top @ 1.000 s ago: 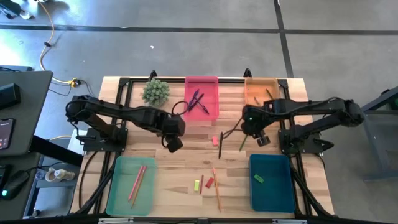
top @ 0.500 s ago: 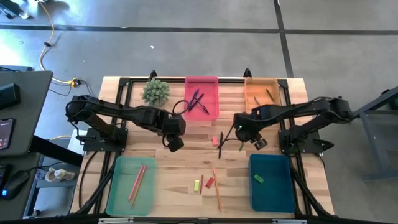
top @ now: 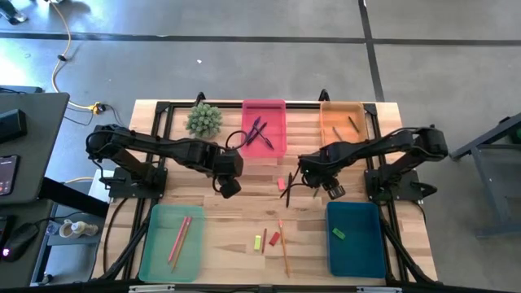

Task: Sort crayons/erasers/pens/pencils in bins
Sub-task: Put the green pencil into the green bin

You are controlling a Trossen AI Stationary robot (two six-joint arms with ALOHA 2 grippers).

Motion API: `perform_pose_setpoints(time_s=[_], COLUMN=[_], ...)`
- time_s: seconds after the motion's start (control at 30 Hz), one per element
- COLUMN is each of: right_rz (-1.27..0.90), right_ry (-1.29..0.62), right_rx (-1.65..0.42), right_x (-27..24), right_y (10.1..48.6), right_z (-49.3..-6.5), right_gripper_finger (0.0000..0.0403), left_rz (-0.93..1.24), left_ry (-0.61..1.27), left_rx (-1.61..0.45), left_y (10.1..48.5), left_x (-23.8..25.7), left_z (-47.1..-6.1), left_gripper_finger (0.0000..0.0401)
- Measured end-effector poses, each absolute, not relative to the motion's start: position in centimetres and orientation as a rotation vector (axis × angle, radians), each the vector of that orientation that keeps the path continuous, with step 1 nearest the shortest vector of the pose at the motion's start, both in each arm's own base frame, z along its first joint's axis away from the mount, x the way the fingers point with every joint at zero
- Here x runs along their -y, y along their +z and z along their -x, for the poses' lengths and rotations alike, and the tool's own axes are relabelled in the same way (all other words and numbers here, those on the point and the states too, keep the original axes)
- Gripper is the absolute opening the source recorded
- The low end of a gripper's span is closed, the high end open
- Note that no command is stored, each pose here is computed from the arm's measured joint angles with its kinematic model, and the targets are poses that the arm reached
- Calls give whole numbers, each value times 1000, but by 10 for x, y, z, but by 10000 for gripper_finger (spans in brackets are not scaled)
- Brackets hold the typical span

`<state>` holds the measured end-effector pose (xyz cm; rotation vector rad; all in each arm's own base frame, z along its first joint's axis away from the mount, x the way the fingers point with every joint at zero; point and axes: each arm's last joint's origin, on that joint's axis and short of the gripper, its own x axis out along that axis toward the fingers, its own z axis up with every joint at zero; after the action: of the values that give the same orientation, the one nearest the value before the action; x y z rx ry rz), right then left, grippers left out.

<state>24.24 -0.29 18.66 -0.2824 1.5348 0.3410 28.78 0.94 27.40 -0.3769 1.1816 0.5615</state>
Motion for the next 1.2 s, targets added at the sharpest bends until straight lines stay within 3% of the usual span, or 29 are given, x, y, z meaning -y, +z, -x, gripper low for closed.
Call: perform_pose_setpoints(time_s=[0.17, 0.33, 0.57, 1.2], right_rz=[276, 341, 500, 548], right_ry=[280, 262, 342, 416], right_rx=[-1618, -1523, -1355, -1439], right_x=[0, -3, -1, 3], right_y=[167, 177, 183, 140], right_z=[-210, -199, -207, -233], right_gripper_finger=[156, 156, 156, 156], left_rz=[375, 388, 410, 414], left_ry=[575, 602, 626, 624], left_rx=[-1175, -1164, -1159, -1162], left_y=[274, 274, 274, 274], left_x=[-10, -13, -19, -20], left_z=[-288, -288, -288, -287], left_gripper_finger=[85, 85, 85, 85])
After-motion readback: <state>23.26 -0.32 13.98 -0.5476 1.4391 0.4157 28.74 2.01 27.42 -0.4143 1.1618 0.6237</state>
